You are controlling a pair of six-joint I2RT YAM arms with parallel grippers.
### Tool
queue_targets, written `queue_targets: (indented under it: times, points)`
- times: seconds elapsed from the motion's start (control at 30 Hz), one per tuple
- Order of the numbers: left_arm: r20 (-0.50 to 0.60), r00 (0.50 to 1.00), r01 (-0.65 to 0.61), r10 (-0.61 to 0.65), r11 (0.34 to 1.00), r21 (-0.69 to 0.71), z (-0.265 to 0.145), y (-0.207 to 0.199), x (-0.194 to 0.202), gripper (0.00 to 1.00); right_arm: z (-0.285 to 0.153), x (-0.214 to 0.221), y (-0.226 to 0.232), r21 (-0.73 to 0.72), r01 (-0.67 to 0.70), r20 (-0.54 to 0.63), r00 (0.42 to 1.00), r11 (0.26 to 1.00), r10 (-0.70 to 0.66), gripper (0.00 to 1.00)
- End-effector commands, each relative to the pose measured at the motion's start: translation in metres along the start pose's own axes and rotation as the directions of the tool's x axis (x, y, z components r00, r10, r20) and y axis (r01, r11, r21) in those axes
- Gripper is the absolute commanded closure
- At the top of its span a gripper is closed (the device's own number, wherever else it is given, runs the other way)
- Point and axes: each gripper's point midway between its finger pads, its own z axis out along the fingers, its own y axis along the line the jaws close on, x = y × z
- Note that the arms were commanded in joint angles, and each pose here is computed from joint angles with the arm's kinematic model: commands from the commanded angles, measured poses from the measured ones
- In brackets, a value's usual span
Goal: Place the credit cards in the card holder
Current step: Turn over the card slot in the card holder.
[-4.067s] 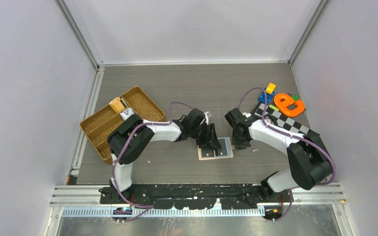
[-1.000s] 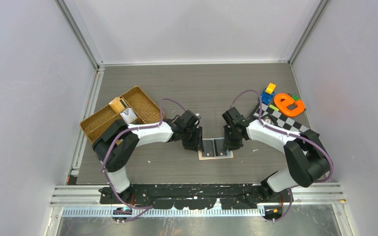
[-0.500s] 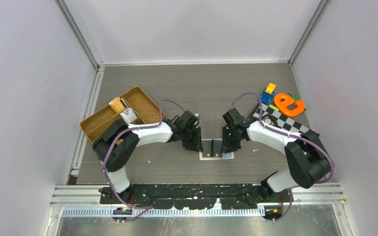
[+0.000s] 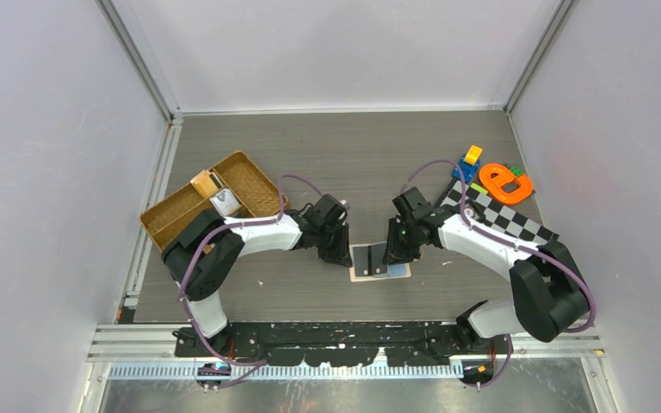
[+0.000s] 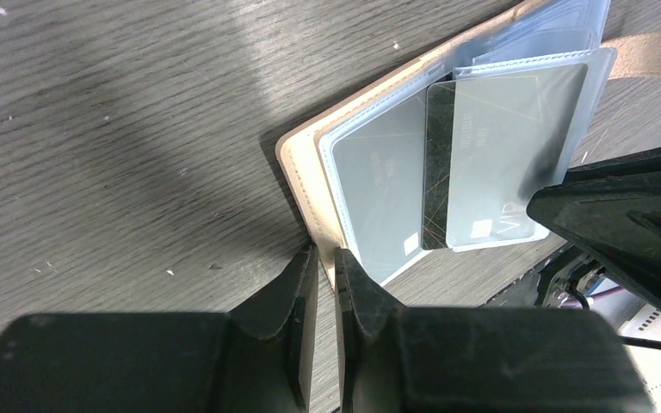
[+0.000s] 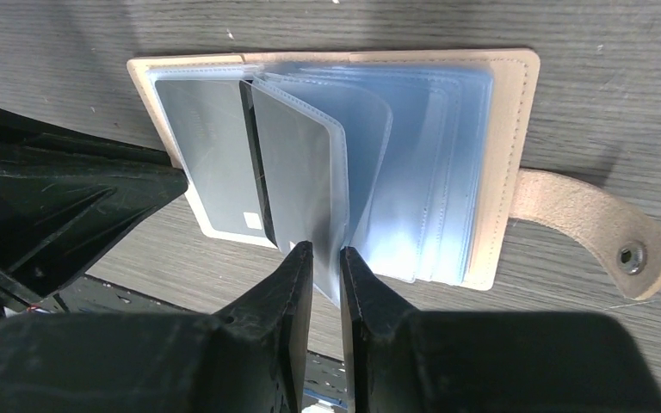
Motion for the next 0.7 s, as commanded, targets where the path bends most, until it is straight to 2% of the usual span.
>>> queue_targets:
  times: [0.0, 0.67]
  points:
    - [-0.017, 1.000, -0.011, 0.011, 0.999, -0.040, 0.005, 0.015, 0.007, 0.85, -0.006, -0.008, 0.019, -0.073, -0.002, 0.027, 1.000, 0.997, 0.004, 0.77]
    - [-0.010, 1.000, -0.003, 0.003, 1.000, -0.013, 0.004, 0.013, 0.002, 0.86, -0.021, -0.014, 0.035, -0.126, 0.019, 0.036, 0.999, 0.992, -0.015, 0.76]
